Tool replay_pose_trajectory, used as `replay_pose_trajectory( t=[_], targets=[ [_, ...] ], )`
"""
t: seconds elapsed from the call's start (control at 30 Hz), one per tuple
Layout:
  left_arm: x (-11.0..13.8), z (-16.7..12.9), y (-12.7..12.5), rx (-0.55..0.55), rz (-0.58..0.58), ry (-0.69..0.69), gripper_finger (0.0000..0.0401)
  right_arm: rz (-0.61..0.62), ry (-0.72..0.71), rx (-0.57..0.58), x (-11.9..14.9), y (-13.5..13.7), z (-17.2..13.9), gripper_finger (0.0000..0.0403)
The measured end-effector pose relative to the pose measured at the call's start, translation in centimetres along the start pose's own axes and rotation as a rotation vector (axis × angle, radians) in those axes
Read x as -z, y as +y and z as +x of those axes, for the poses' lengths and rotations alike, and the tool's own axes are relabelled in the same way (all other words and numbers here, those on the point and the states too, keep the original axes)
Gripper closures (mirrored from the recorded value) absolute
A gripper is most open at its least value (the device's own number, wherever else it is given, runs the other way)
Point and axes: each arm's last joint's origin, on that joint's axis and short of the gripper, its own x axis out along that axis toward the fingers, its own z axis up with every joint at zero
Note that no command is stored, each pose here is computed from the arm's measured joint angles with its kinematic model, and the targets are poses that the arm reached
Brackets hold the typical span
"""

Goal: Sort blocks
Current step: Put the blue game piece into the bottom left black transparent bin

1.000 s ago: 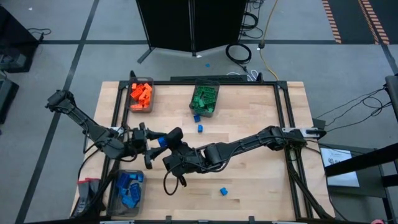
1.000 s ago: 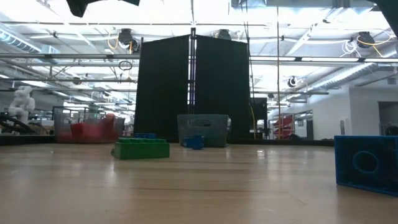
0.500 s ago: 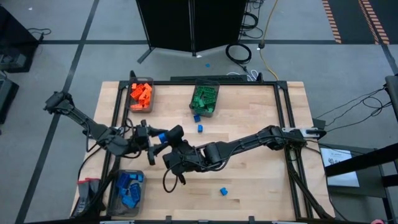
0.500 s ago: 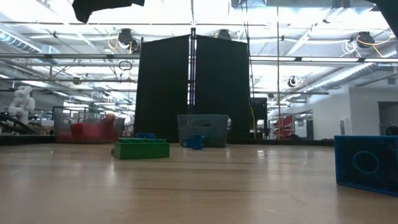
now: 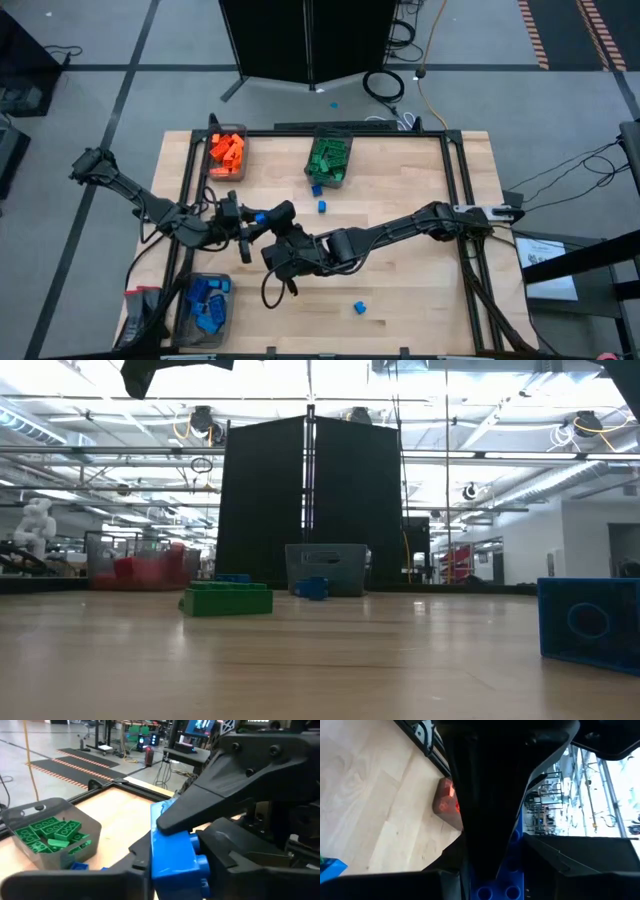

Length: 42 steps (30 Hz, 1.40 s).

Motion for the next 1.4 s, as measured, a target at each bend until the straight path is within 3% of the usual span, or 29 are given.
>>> replay_pose_trajectory(
  t=[0.07, 0.2, 0.33, 0.47, 0.67, 0.83, 0.97, 1.13, 1.4],
  targets=[
    [0.0, 0.0, 0.0, 0.002, -0.012, -0.002, 0.0318, -0.008, 0.003, 0.003, 0.0, 0.0, 0.0, 0.0284],
    [0.0, 0.0, 0.0, 0.006, -0.009, 0.002, 0.0322, -0.011, 0.004, 0.002, 0.0, 0.0, 0.0, 0.0282],
    [0.3, 0.0, 0.1, 0.003, 0.058, 0.026, 0.033, -0.007, 0.007, -0.022, 0.2, 0.2, 0.0, 0.0224],
    [0.7, -0.2, 0.5, -0.012, 0.088, 0.069, 0.0331, -0.043, 0.108, -0.037, 1.3, 0.7, -0.4, 0.017],
    [1.2, -1.4, 1.2, 0.001, 0.043, 0.159, 0.0331, 0.04, 0.305, -0.114, 4.6, 0.9, -1.9, 0.0154],
    [2.2, -2.9, 1.3, 0.19, -0.099, 0.402, 0.0331, 0.183, 0.462, -0.199, 6.8, 1.0, -3.5, 0.0165],
    [3.5, -4.4, 1.1, 0.285, -0.248, 0.677, 0.0331, 0.282, 0.485, -0.276, 6.9, 1.3, -3.7, 0.0175],
    [5.2, -6.5, 0.0, 0.295, -0.408, 0.968, 0.0331, 0.288, 0.495, -0.297, 7.0, 1.3, -3.6, 0.0183],
    [6.4, -9.3, -0.8, 0.234, -0.508, 1.16, 0.0331, 0.323, 0.5, -0.286, 7.4, 0.8, -2.5, 0.0186]
  ],
)
